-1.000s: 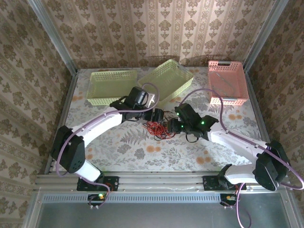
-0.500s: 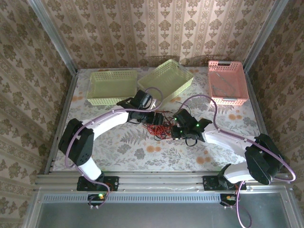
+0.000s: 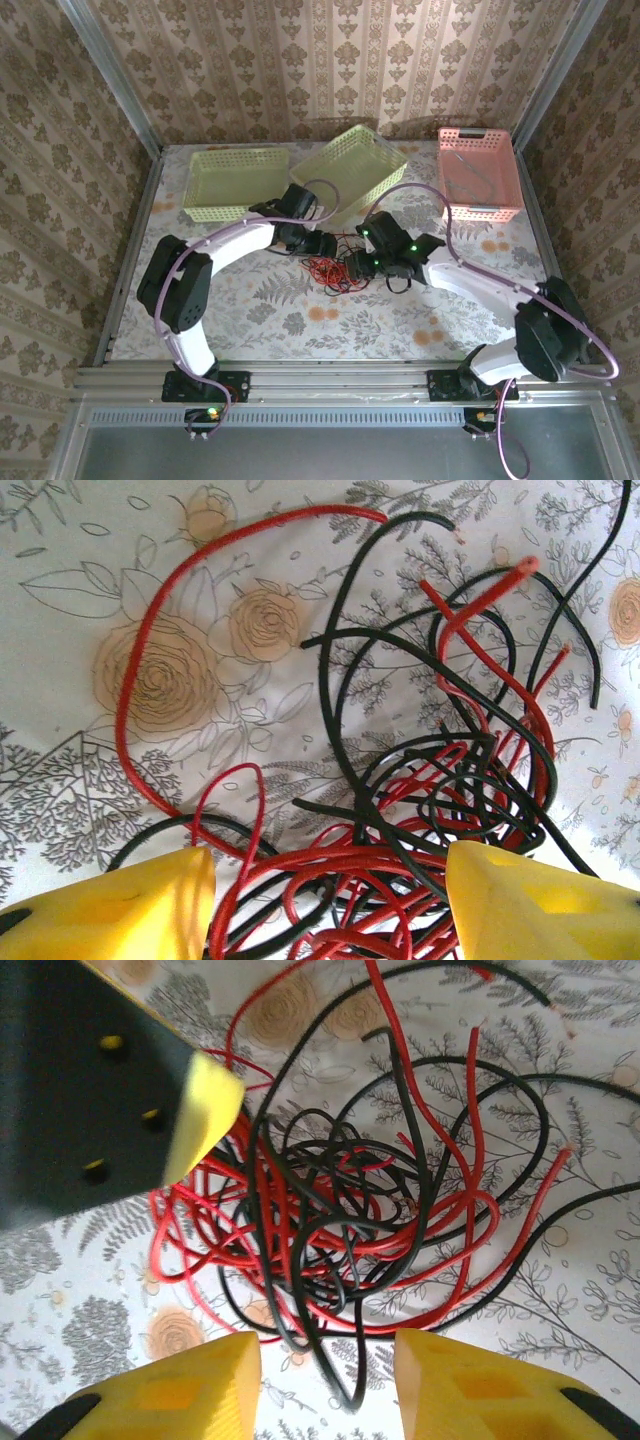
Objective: Untangle the cables
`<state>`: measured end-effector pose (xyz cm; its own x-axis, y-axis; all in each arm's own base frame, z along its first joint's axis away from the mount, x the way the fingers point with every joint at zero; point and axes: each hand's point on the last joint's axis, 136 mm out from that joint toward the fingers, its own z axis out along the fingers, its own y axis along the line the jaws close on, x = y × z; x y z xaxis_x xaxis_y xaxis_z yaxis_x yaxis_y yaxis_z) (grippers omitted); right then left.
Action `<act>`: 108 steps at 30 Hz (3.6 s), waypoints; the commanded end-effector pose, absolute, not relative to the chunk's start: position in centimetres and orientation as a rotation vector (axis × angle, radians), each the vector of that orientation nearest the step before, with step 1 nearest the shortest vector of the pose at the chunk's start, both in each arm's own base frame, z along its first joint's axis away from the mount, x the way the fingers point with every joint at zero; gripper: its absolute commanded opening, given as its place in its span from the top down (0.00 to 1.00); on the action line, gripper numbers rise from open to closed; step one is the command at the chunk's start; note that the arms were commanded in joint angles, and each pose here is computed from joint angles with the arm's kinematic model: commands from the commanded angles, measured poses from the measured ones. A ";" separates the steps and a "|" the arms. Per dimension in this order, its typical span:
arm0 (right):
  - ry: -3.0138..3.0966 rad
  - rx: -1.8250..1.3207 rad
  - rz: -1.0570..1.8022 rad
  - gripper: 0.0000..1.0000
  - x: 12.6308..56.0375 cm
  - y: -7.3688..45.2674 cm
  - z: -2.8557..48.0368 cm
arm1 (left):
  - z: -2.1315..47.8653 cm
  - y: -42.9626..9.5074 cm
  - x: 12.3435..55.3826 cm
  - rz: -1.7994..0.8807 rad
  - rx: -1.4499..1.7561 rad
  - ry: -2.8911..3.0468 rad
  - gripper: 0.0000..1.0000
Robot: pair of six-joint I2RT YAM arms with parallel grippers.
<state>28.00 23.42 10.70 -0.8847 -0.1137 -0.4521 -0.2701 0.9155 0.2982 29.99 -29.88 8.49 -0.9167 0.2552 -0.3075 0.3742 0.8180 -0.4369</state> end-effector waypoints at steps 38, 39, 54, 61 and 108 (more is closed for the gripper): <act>2.186 -0.370 0.503 1.00 29.5 21.6 34.0 | 1.4 -24.0 24.2 -0.510 0.190 2.857 1.00; 2.154 -0.360 0.494 1.00 29.5 21.2 35.3 | 1.4 -23.7 24.2 -0.506 0.184 2.858 1.00; 1.709 -0.194 0.489 1.00 30.0 16.0 53.6 | 2.3 -21.8 23.9 -0.459 0.134 2.841 1.00; 1.791 -0.198 0.545 1.00 32.3 17.9 50.6 | 7.4 -23.1 23.9 -0.577 0.242 2.755 0.36; 2.320 -0.080 0.531 0.53 49.1 22.5 30.6 | 16.6 -17.9 23.9 -0.747 0.021 2.393 0.10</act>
<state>52.78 22.78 25.91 -0.7706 0.1335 -0.6232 -0.1463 0.9146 0.3770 23.56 -17.15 16.71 -0.8017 -0.1495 -0.5787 0.1828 0.8605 -0.4756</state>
